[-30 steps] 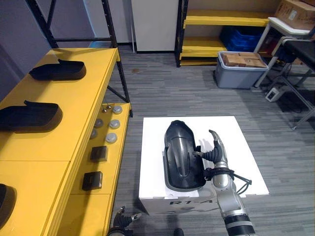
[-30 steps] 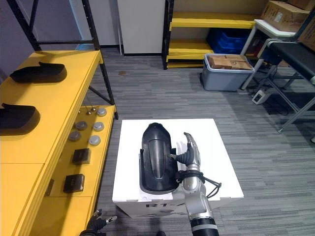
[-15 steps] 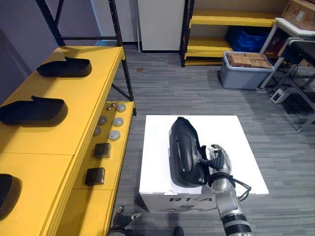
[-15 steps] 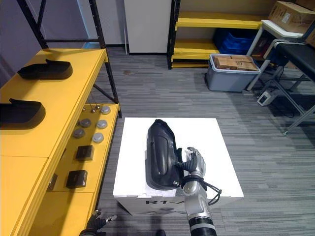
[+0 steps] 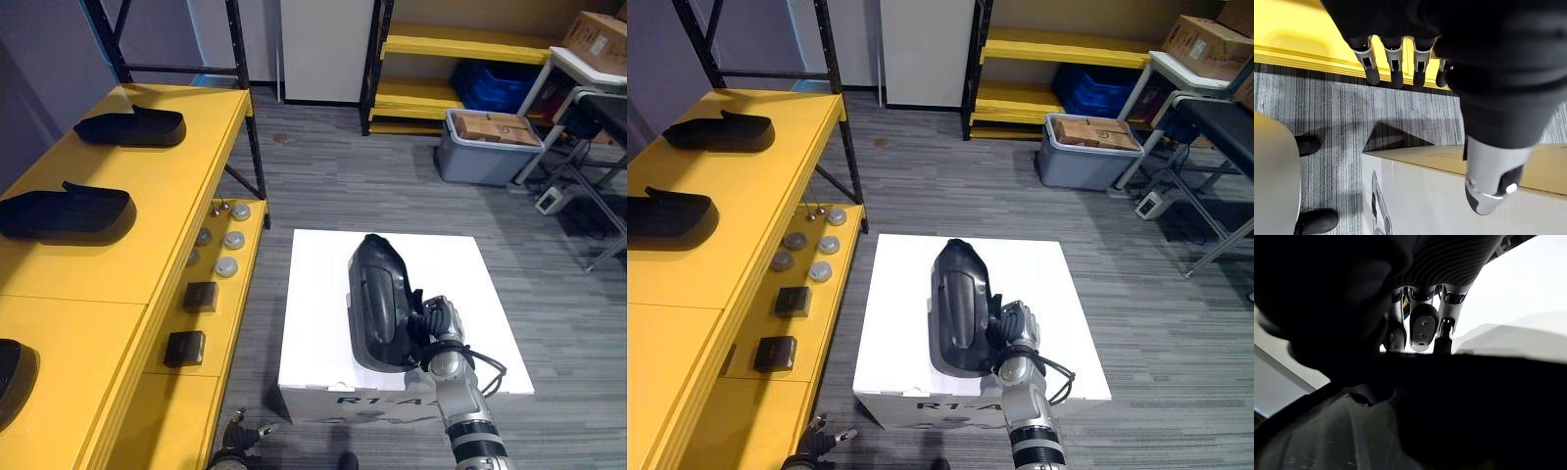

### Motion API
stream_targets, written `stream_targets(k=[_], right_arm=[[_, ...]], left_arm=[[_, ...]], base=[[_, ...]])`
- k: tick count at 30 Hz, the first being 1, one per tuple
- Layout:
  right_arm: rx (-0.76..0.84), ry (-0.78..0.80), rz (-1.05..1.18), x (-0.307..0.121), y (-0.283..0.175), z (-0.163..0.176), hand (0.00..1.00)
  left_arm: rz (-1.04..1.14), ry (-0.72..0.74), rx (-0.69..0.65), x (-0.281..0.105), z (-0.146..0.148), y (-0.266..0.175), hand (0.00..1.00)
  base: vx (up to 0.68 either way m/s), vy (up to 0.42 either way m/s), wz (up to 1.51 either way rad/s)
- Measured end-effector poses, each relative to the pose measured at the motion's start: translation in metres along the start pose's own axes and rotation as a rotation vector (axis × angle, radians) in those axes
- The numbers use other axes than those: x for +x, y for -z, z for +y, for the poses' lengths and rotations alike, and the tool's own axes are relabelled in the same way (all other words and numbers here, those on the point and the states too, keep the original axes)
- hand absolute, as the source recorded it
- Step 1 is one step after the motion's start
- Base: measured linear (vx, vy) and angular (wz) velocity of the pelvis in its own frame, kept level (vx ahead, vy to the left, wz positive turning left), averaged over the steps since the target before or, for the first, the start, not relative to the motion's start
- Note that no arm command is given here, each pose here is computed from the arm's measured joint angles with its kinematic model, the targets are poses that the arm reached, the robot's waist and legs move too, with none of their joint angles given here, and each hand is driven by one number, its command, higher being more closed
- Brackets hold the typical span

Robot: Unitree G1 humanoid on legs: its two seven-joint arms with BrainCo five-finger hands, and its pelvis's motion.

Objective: Walk over and take plastic housings, then place them on the shelf

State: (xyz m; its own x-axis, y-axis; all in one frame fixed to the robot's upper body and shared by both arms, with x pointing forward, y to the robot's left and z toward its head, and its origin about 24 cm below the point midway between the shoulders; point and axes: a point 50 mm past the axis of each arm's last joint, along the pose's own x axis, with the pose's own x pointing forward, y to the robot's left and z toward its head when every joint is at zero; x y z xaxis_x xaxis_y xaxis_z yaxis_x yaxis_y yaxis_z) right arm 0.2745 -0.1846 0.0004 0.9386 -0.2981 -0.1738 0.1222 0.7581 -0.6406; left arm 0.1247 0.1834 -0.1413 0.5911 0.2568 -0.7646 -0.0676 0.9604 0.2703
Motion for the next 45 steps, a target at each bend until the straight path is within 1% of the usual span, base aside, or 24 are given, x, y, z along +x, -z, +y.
stream_targets(k=[4, 8, 10, 13, 15, 16, 19, 22, 27, 28, 31, 34, 36, 37, 39, 42, 45], right_arm=[[0.023, -0.001, -0.036, -0.002, -0.008, 0.000, 1.00], [0.045, 0.010, -0.132, -0.007, -0.028, 0.000, 1.00], [0.054, 0.031, -0.175, -0.011, -0.035, -0.003, 1.00], [0.072, 0.075, -0.232, -0.016, -0.045, -0.009, 1.00], [0.098, 0.125, -0.272, -0.020, -0.052, -0.018, 1.00], [0.103, 0.136, -0.281, -0.022, -0.053, -0.020, 1.00], [0.133, 0.188, -0.339, -0.027, -0.062, -0.030, 1.00], [0.155, 0.213, -0.378, -0.030, -0.069, -0.035, 1.00], [0.170, 0.210, -0.400, -0.031, -0.072, -0.035, 1.00], [0.173, 0.213, -0.415, -0.033, -0.075, -0.036, 1.00], [0.184, 0.229, -0.455, -0.037, -0.083, -0.040, 1.00], [0.200, 0.228, -0.533, -0.044, -0.098, -0.040, 1.00], [0.210, 0.197, -0.598, -0.049, -0.111, -0.034, 1.00], [0.211, 0.193, -0.609, -0.050, -0.113, -0.033, 1.00], [0.217, 0.159, -0.658, -0.057, -0.123, -0.026, 1.00], [0.233, 0.139, -0.732, -0.063, -0.139, -0.023, 1.00], [0.245, 0.128, -0.800, -0.067, -0.153, -0.021, 1.00]], left_arm=[[-0.002, -0.005, 0.000, 0.000, 0.001, 0.000, 0.00], [-0.022, -0.017, -0.015, -0.001, 0.004, -0.003, 0.00], [-0.052, -0.041, -0.043, -0.003, 0.008, -0.007, 0.00], [-0.134, -0.120, -0.094, -0.008, 0.024, -0.022, 0.00], [-0.239, -0.213, -0.195, -0.014, 0.041, -0.045, 0.00], [-0.271, -0.237, -0.216, -0.017, 0.045, -0.051, 0.00], [-0.468, -0.319, -0.272, -0.035, 0.062, -0.087, 0.00], [-0.622, -0.350, -0.309, -0.052, 0.070, -0.116, 0.00], [-0.846, -0.370, -0.357, -0.084, 0.077, -0.153, 0.00], [-0.931, -0.353, -0.382, -0.096, 0.077, -0.165, 0.00], [-1.038, -0.270, -0.419, -0.111, 0.066, -0.182, 0.00], [-1.110, -0.091, -0.450, -0.121, 0.040, -0.199, 0.00], [-1.149, 0.061, -0.452, -0.128, 0.018, -0.212, 0.00], [-1.155, 0.093, -0.453, -0.129, 0.013, -0.215, 0.00], [-1.156, 0.217, -0.447, -0.130, -0.006, -0.222, 0.00], [-1.114, 0.291, -0.447, -0.123, -0.019, -0.223, 0.00], [-1.069, 0.332, -0.457, -0.118, -0.026, -0.221, 0.00]], base=[[0.00, 0.000, 0.00], [0.00, 0.000, 0.00], [0.00, 0.000, 0.00], [0.00, 0.000, 0.00], [0.00, 0.000, 0.00], [0.00, 0.000, 0.00], [0.00, 0.000, 0.00], [-0.02, 0.019, 0.04], [0.00, 0.004, 0.01], [0.00, 0.000, 0.00], [0.00, 0.000, 0.00], [0.00, 0.000, 0.00], [0.00, 0.000, 0.00], [0.00, 0.000, 0.00], [-0.02, 0.032, -0.03], [-0.02, 0.029, -0.06], [-0.02, 0.026, -0.05]])
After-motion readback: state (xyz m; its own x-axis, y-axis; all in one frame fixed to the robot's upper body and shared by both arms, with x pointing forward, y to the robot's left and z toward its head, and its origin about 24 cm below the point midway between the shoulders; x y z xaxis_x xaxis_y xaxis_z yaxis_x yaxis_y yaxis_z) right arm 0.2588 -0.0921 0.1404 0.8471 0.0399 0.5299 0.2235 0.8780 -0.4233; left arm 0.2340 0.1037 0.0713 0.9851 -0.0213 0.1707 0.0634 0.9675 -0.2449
